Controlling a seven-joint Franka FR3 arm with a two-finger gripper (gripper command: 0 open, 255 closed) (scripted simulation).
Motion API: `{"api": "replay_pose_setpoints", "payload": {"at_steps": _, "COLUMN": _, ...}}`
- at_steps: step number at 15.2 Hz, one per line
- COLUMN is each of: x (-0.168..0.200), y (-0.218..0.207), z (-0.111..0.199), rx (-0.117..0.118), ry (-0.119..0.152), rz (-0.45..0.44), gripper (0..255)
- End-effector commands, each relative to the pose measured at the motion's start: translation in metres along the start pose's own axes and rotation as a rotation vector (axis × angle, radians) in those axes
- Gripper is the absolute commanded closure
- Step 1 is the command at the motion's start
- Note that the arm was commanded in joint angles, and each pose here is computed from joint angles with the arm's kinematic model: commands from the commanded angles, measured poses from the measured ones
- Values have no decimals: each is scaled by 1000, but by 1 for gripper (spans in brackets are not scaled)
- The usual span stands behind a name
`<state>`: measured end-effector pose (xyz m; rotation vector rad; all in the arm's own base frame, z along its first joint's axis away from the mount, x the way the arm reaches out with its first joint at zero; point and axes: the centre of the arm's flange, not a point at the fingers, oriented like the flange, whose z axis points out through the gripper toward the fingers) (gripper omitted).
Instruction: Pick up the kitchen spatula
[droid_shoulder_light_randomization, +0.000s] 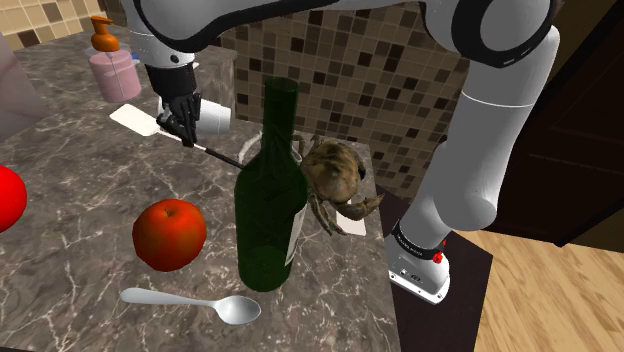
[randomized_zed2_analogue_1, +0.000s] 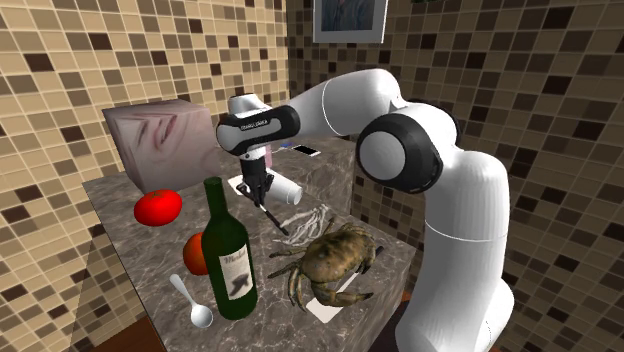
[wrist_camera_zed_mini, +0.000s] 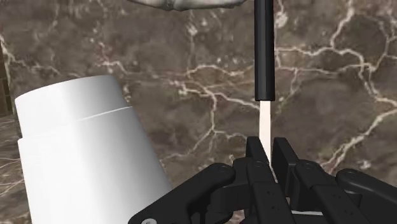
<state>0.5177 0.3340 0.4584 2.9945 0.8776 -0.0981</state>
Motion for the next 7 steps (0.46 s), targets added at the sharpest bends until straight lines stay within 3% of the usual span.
{"api": "replay_pose_setpoints", "payload": {"at_steps": 1, "x": 0, "y": 0, "z": -10, "rx": 0, "ry": 0, "rz": 0, "gripper": 255}}
{"api": "replay_pose_setpoints", "payload": {"at_steps": 7, "x": -2, "y": 0, "z": -32, "rx": 0, "ry": 0, "rz": 0, "gripper": 255}}
